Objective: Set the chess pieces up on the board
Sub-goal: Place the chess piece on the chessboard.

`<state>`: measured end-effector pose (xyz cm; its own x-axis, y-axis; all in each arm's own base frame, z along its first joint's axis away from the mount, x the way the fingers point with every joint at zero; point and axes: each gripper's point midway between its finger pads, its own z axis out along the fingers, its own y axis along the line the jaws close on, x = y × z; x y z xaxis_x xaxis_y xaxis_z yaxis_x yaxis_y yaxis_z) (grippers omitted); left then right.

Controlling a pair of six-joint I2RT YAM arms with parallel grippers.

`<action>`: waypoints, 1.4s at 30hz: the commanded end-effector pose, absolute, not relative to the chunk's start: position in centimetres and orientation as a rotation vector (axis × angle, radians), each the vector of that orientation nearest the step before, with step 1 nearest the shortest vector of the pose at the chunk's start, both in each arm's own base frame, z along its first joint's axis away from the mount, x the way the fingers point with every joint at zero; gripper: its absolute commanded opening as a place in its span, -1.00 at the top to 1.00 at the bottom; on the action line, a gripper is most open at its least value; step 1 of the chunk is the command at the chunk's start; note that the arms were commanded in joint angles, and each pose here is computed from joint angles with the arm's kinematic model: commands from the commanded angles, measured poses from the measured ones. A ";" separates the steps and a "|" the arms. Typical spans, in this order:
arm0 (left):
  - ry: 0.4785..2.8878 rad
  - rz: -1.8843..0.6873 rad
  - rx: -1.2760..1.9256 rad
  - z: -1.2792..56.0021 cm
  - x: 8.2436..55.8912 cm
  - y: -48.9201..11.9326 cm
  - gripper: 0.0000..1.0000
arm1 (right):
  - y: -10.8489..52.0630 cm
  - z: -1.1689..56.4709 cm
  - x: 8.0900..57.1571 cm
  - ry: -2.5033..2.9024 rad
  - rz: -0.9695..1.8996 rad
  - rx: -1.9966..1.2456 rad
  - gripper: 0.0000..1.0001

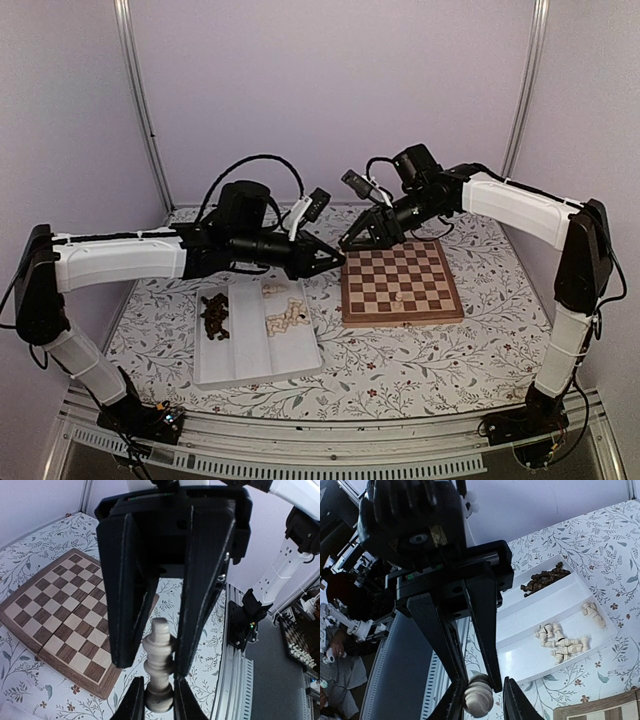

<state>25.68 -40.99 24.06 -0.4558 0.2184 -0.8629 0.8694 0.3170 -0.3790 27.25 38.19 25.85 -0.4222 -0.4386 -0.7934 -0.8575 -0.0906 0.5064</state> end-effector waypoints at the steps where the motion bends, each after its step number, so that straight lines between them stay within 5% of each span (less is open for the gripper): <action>1: 1.834 -1.202 0.991 24.2 24.9 -42.1 0.83 | 38.4 26.4 26.5 1.774 1.573 -1.432 0.50; 8: 1.843 -1.198 0.996 23.8 24.9 -42.4 0.74 | 38.3 26.5 26.4 1.762 1.560 -1.439 0.99; 13: 1.878 -1.071 1.008 23.7 25.9 -41.7 0.22 | 36.9 26.1 27.6 1.802 1.365 -1.420 1.00; 17: 1.868 -0.903 1.077 24.4 26.6 -40.4 0.09 | 33.1 24.5 30.1 1.879 1.116 -1.333 1.00; 27: 1.843 -0.596 1.092 24.8 30.9 -38.1 0.04 | 23.5 17.0 31.6 2.059 0.406 -1.280 1.00; 42: 1.889 -0.491 0.944 23.2 33.5 -32.3 0.03 | 21.9 11.4 31.3 2.198 0.316 -1.364 1.00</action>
<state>32.72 -33.26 21.28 -0.3179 0.4240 -0.8480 0.8085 0.5885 -0.0088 31.33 22.02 13.00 -0.3423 -0.7421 -0.5764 -0.8773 0.4721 -0.0868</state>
